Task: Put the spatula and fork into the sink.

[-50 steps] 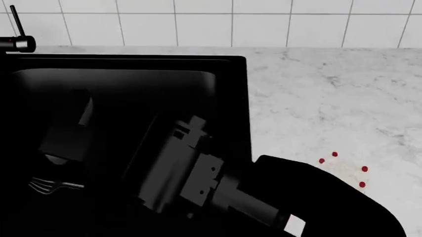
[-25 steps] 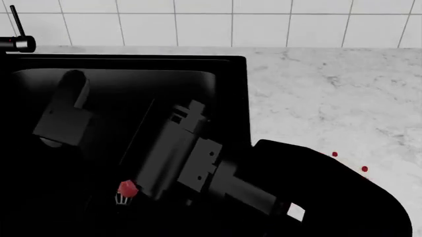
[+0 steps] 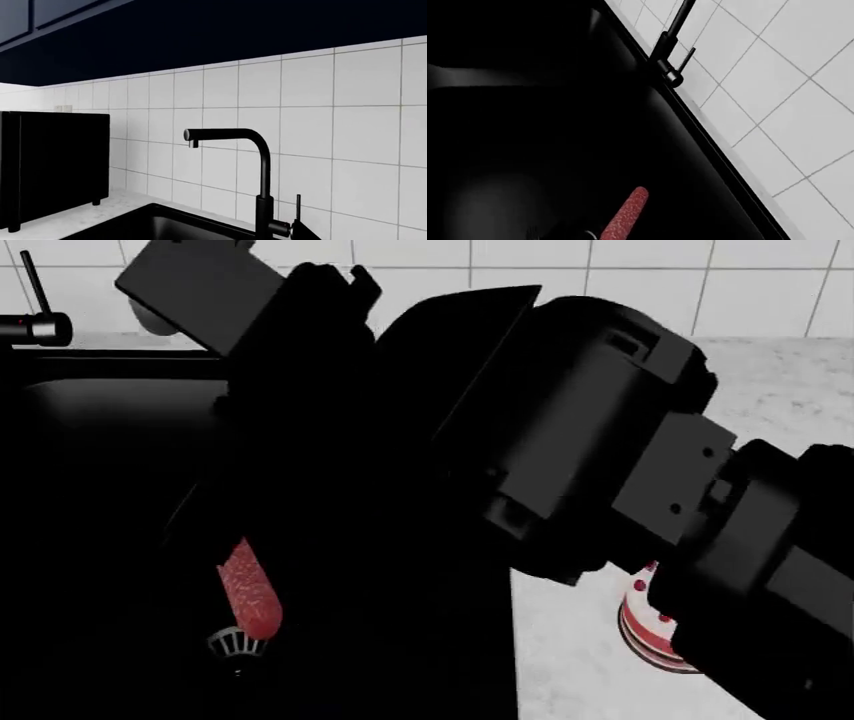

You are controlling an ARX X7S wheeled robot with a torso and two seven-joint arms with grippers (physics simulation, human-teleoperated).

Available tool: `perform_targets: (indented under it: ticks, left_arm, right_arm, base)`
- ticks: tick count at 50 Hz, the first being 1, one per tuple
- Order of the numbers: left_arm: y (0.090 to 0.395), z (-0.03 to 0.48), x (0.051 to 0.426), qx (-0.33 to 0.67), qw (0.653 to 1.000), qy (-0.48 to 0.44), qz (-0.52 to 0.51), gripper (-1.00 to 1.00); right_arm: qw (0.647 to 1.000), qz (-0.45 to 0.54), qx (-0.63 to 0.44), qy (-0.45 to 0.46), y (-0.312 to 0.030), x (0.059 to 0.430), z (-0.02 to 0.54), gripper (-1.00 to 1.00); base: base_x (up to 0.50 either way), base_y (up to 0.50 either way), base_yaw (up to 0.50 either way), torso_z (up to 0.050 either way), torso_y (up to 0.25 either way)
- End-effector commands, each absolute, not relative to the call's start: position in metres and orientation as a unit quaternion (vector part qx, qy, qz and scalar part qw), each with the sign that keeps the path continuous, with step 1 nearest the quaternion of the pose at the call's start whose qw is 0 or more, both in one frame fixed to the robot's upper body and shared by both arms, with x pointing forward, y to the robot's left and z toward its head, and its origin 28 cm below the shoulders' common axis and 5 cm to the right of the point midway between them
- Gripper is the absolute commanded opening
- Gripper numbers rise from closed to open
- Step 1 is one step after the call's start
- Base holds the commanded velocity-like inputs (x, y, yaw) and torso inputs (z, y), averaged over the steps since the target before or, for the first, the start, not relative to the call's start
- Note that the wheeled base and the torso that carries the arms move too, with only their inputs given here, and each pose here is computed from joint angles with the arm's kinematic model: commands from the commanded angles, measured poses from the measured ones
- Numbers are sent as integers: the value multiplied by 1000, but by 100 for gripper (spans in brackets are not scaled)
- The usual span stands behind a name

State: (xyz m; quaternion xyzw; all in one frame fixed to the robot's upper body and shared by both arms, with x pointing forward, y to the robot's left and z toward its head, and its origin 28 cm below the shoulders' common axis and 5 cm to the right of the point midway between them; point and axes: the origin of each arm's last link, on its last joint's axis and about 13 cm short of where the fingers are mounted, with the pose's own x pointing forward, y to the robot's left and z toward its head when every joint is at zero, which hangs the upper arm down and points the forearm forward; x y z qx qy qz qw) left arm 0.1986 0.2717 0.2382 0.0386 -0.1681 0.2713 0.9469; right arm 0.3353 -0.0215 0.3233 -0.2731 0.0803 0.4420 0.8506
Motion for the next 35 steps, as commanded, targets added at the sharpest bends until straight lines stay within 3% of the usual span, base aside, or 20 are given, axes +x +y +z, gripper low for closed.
perform_targets:
  ticks: [1, 16, 35]
  left_arm:
    - [272, 239, 200, 38, 947, -168, 270, 100]
    - [271, 239, 200, 39, 947, -170, 268, 100]
    - [271, 234, 203, 39, 949, -165, 267, 100]
  right_arm:
    - [889, 393, -236, 18, -61, 297, 347, 100]
    - [949, 251, -176, -74, -104, 219, 365, 100]
    - [979, 86, -174, -57, -141, 151, 335, 100]
  base:
    - [0, 0, 0, 0, 0]
    - [0, 0, 0, 0, 0]
    - [0, 0, 0, 0, 0]
